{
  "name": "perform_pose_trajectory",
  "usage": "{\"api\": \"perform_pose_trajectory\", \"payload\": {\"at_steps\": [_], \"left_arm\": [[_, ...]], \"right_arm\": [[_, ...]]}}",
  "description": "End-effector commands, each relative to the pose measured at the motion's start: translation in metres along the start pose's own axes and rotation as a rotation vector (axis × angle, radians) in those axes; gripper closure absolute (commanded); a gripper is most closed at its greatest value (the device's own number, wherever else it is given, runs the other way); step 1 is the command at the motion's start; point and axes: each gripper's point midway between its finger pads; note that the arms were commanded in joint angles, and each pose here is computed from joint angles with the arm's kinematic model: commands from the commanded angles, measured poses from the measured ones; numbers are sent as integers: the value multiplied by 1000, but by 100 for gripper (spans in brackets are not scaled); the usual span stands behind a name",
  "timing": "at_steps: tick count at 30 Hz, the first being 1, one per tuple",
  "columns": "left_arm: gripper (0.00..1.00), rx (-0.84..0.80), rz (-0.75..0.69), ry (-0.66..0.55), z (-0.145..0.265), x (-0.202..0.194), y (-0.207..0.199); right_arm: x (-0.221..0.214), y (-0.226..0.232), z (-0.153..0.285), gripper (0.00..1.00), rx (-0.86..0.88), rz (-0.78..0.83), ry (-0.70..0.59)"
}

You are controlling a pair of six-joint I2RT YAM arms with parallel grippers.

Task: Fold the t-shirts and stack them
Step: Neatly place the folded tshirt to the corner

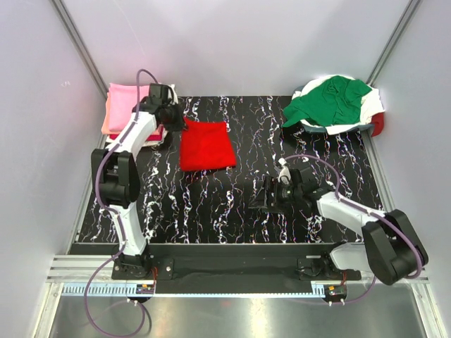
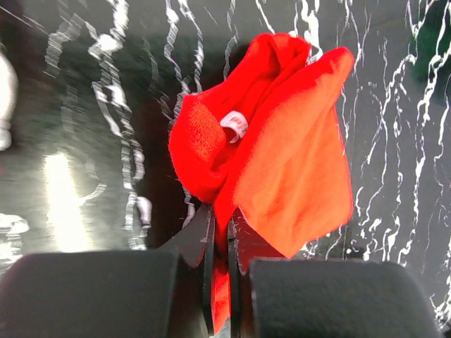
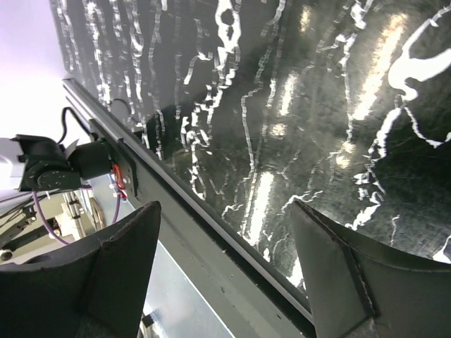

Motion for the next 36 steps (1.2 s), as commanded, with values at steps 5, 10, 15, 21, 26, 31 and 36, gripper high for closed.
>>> {"api": "perform_pose_trajectory", "payload": {"at_steps": [5,10,15,21,26,31,36], "left_arm": [[100,26,-132,-139,53,72,7],[100,-2,-161,-183,70,88,1],[100,-5,-188,-229,87,108,-4],[100,-33,-225,-352,130,149,-20],[100,-48,-241,-437,162,174,-26],[100,-49,-229,-507,183,197,-18],[100,-75,-200,-535,191,211,-7]], "right_arm": [[11,-6,-14,18,-11,-16,11],[10,-11,-21,19,-19,-33,39],[9,-10,-22,19,-14,-33,45],[7,-12,-23,19,-15,-43,60],[6,-12,-23,19,-14,-43,61],[6,-13,-24,19,-16,-47,66],[10,-11,-27,19,1,-34,56]]}}
Point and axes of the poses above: each gripper's point midway between its finger pads, its own z axis back along the fingers, its own y axis along the line the jaws close on, x = y × z, and after that the axes turned 4 degrees about z, right-handed
